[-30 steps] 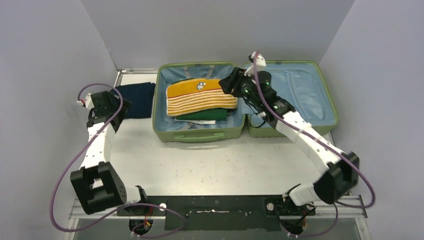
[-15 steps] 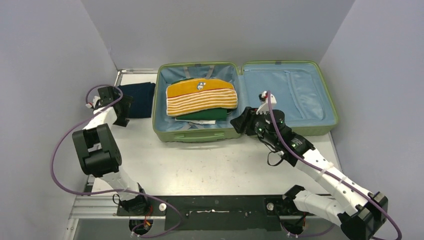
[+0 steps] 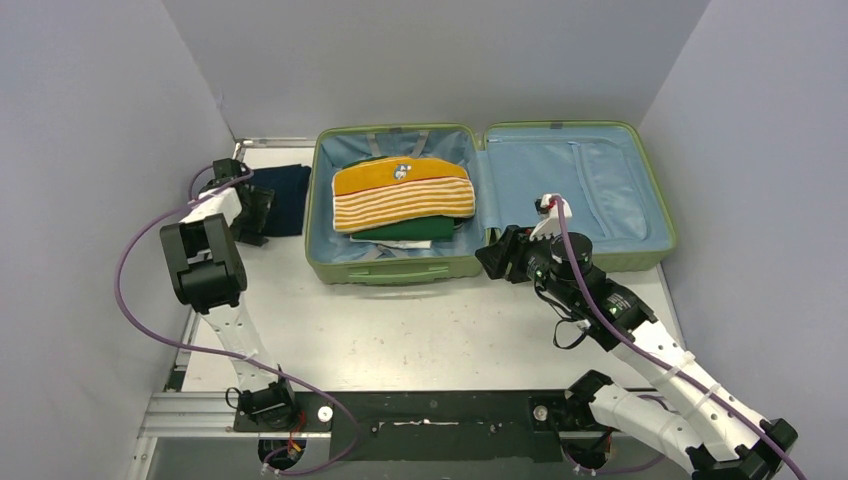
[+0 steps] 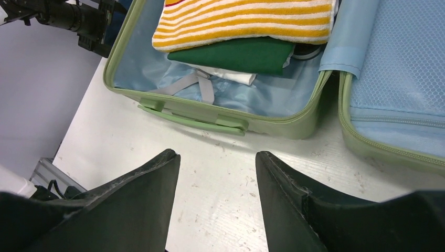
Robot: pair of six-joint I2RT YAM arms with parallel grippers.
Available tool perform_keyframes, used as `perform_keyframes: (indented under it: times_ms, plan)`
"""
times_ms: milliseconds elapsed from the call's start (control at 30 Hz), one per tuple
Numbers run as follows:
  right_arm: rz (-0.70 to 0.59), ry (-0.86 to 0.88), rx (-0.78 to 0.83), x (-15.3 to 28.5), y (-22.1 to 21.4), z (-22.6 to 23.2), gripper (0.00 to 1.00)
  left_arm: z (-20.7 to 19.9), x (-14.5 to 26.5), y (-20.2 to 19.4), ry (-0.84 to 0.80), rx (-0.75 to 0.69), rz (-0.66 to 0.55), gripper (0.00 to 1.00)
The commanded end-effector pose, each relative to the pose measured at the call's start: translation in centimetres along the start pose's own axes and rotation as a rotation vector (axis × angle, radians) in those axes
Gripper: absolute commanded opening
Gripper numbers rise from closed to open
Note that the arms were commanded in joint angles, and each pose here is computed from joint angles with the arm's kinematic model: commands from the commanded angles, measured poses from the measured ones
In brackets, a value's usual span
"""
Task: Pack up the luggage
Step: Pick up the clothes from the corner of the board.
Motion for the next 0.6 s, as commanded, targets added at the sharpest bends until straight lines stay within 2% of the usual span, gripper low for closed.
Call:
perform_keyframes:
  times_ms: [0,33,167,333,367,567]
  plan:
    - [-0.053,0.006,0.015,0.7,2.0,0.8,0.56,1.4,-2.1,-0.9,0.1,-0.043,0.034,0.87]
    - [-0.05,0.002,0.017,0.8,2.0,0.7,0.56,1.5,-2.5,-0.9,0.103,-0.053,0.037,0.83]
    - [-0.052,-0.022,0.02,0.9,2.0,0.4,0.56,2.7,-3.9,-1.1,0.099,-0.084,0.041,0.5]
    - [-0.045,-0.038,0.016,0.7,1.4,-0.1,0.56,5.3,-4.0,-2.6,0.094,-0.081,0.088,0.04]
    - [-0.044,-0.038,0.014,0.7,1.3,-0.1,0.56,5.5,-3.6,-2.9,0.084,-0.077,0.089,0.0]
    - [-0.026,-0.026,0.005,0.0,0.4,-0.3,0.56,8.9,0.2,-4.7,0.126,-0.078,0.06,0.0]
Point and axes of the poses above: each gripper's point midway between its finger pads, its own x axis back along the fingers, its own z axis along the line the jaws close on, y = z × x, the point moved 4 cm from there along x, back along the fingers, and after that the axes turned 1 degree about -x, right-handed, at the moved point
